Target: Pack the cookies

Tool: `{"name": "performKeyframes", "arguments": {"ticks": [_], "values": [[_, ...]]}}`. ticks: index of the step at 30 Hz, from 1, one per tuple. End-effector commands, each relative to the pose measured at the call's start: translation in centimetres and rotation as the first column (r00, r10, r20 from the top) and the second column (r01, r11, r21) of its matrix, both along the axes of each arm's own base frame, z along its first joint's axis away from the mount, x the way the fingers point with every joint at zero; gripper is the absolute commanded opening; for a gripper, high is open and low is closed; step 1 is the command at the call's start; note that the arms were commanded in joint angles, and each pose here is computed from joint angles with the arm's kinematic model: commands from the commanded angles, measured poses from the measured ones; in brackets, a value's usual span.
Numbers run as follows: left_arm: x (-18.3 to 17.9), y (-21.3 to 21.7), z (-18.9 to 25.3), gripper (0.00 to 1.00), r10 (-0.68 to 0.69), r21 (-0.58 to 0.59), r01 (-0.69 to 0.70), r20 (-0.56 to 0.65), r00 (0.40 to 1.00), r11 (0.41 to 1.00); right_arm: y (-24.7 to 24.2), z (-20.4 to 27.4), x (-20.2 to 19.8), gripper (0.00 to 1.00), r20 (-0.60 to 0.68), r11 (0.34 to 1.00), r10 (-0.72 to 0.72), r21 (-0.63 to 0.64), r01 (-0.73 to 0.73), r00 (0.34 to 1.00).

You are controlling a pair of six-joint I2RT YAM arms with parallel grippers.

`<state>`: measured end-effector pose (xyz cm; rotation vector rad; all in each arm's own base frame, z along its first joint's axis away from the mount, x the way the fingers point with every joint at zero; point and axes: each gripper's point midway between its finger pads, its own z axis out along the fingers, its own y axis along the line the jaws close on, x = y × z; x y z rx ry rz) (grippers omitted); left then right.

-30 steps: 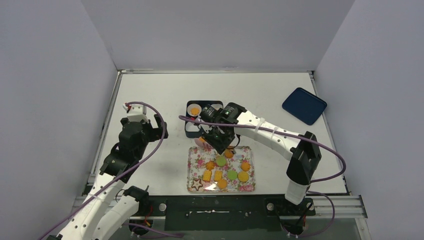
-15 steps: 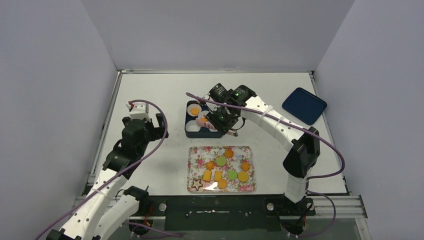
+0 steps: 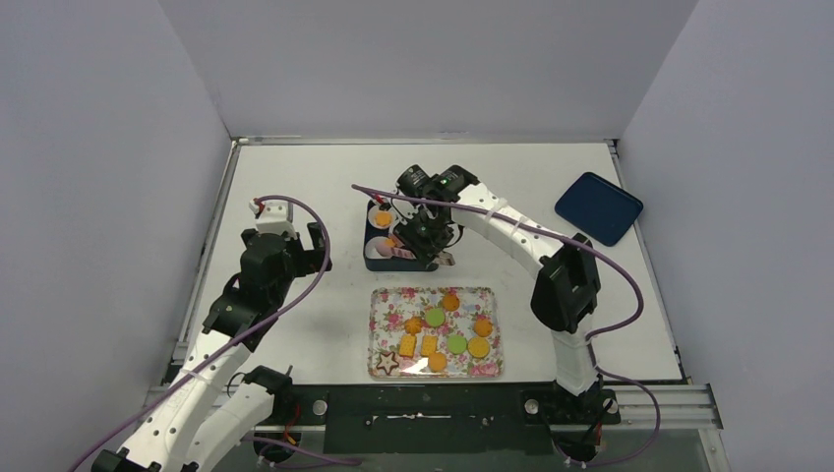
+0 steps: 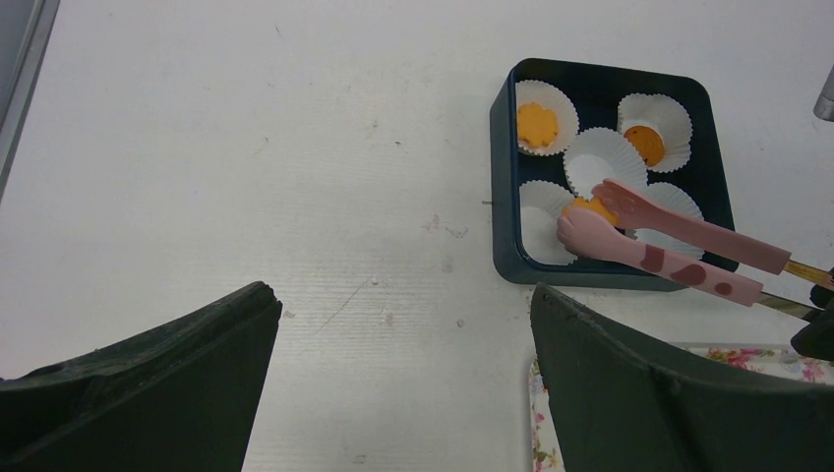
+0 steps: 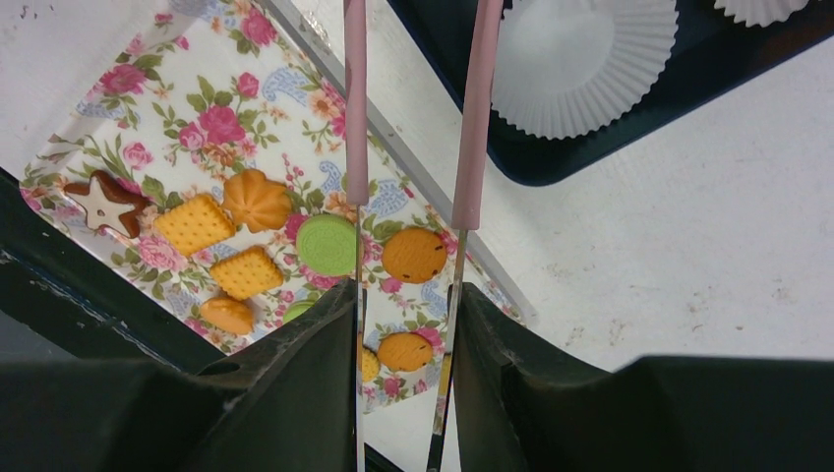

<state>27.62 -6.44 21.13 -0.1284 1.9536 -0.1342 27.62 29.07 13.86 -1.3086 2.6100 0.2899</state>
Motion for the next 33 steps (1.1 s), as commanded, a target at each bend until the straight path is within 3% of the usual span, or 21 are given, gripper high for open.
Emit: {"name": "performKeyframes", "arguments": {"ticks": [1,22,33], "values": [[0.6,-0.4,1.8,0.97,-0.013,-0.015,0.014,0.063,0.998,1.0,1.7,1.7,1.6,0.16,0.052,0.997,0.013,0.077,-0.017,0.999],[0.4,-0.7,1.9,0.97,-0.026,-0.015,0.027,0.07,0.997,1.0,2.6,0.1,1.7,0.23,0.013,0.998,0.038,0.048,-0.038,0.999],[0.4,-0.7,2.0,0.97,-0.028,-0.016,0.029,0.075,0.997,0.999,3.1,-0.2,1.6,0.37,0.006,0.997,0.051,0.052,-0.051,0.999]]}}
